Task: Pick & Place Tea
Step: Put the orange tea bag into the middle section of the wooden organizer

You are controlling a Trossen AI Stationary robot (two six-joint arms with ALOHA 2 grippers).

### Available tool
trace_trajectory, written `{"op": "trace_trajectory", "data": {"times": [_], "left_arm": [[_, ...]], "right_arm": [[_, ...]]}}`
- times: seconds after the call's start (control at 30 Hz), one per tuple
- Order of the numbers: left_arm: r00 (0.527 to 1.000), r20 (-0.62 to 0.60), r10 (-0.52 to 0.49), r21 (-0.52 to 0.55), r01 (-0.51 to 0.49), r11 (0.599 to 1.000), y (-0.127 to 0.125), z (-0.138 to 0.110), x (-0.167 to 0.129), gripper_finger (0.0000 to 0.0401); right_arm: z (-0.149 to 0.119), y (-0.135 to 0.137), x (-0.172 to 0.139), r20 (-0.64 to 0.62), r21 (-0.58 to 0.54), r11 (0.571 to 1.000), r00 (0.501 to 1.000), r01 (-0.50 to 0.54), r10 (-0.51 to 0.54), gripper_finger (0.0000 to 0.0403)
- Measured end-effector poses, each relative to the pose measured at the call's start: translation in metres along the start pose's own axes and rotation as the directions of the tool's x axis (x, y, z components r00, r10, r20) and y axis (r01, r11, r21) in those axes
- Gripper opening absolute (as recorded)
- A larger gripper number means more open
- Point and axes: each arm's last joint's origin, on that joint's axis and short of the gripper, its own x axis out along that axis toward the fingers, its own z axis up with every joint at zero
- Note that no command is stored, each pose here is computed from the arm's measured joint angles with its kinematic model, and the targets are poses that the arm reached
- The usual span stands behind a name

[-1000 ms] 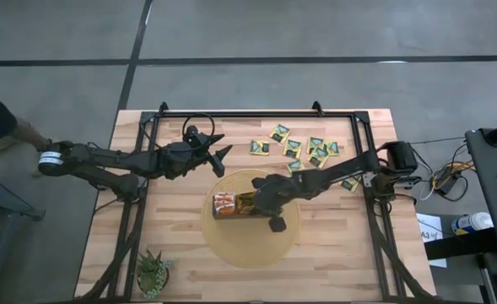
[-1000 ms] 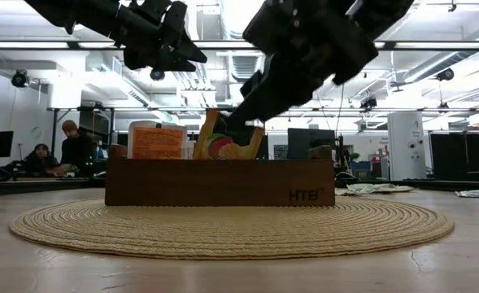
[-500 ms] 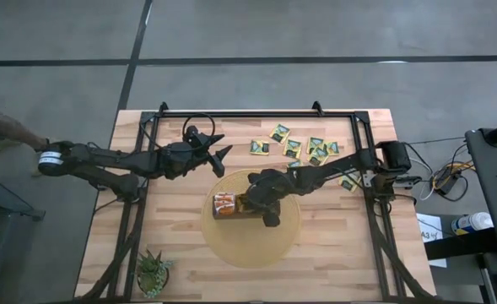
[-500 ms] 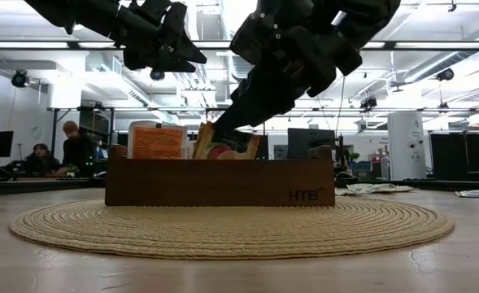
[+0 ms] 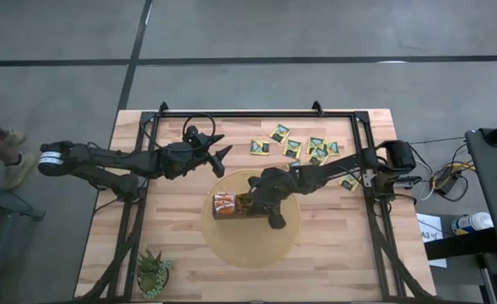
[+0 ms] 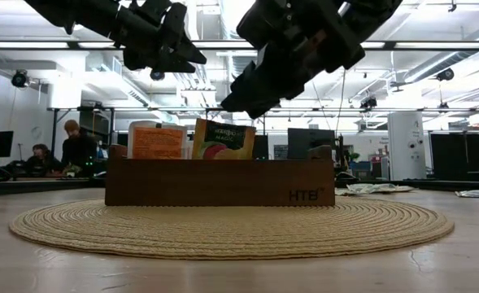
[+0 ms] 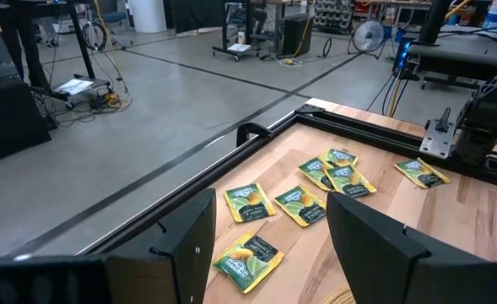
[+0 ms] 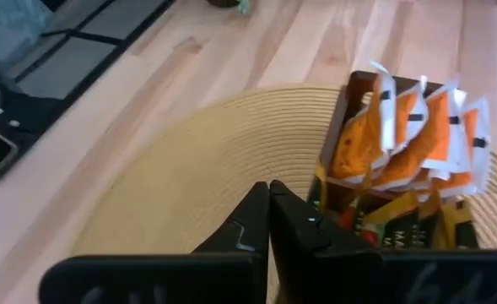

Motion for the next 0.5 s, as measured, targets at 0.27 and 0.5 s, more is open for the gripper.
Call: {"op": "trace_trajectory", "data": {"times": [0.27, 0.5], "left_arm": [[1.000, -0.027, 0.005, 0.018, -0.004, 1.000, 0.001, -0.003, 0.000, 0.0220], [0.997, -0.070, 0.023, 0.045, -0.020, 0.999, 0.002, -0.008, 0.000, 0.0220]], "right_arm": [[-0.015, -0.008, 0.014, -0.058, 0.007, 0.998, 0.996, 0.065, -0.065, 0.0008], [-0.009, -0.007, 0.007, -0.038, -0.013, 0.998, 0.997, 0.068, -0.069, 0.0008]]}}
